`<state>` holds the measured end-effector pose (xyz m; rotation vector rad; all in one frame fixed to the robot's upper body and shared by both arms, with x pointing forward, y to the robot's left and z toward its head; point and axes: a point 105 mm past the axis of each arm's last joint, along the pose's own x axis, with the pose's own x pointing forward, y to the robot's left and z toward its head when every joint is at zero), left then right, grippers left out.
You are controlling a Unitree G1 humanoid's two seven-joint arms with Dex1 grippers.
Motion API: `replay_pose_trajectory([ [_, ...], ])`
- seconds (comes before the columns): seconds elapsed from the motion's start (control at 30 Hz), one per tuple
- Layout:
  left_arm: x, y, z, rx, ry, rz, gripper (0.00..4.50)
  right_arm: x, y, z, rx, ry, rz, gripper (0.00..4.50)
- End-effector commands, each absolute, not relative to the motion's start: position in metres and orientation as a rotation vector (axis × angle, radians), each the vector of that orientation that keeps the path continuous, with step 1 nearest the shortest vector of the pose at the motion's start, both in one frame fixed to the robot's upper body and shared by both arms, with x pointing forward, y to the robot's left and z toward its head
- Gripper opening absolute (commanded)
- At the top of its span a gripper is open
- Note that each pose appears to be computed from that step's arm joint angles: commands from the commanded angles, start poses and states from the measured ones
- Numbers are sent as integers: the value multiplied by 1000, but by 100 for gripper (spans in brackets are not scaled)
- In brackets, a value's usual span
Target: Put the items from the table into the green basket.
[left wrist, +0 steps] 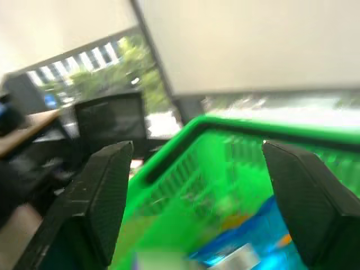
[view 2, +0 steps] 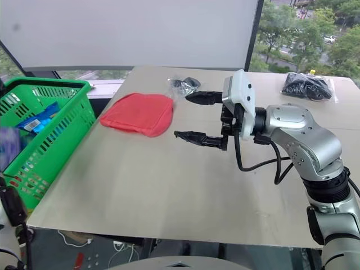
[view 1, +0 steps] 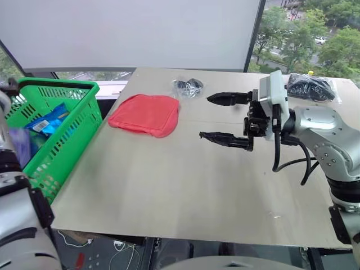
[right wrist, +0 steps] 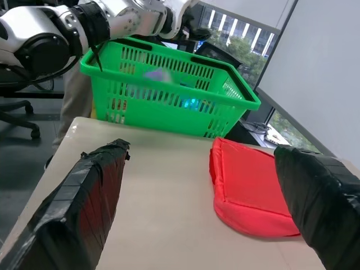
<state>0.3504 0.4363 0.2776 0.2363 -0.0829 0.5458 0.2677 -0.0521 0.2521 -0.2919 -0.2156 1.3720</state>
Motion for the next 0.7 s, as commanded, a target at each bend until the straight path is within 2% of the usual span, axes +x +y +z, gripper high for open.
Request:
replay_pose_trajectory([
  [0.03, 358, 379, 310, 151, -311, 311, 384, 274, -67, 252, -348, -223, 1298, 450],
  [0.1, 362, 331, 314, 12, -369, 75, 384, 281, -80, 242, -379, -174, 1220, 450],
  [0.17, 362, 268, 300, 25, -311, -201, 436, 288, -103, 225, -408, -93, 1111, 450],
  [0.2, 359, 242, 287, 39, -261, -317, 446, 289, -113, 218, -421, -63, 1070, 450],
  [0.33, 335, 186, 235, 84, -60, -582, 446, 284, -152, 194, -446, 44, 933, 450],
  [0.47, 309, 176, 188, 91, 94, -684, 446, 264, -186, 174, -446, 133, 818, 450],
  [0.57, 294, 183, 168, 70, 164, -688, 446, 251, -207, 167, -444, 180, 752, 450],
  [0.7, 281, 189, 147, 46, 246, -704, 446, 247, -222, 159, -439, 207, 695, 450],
])
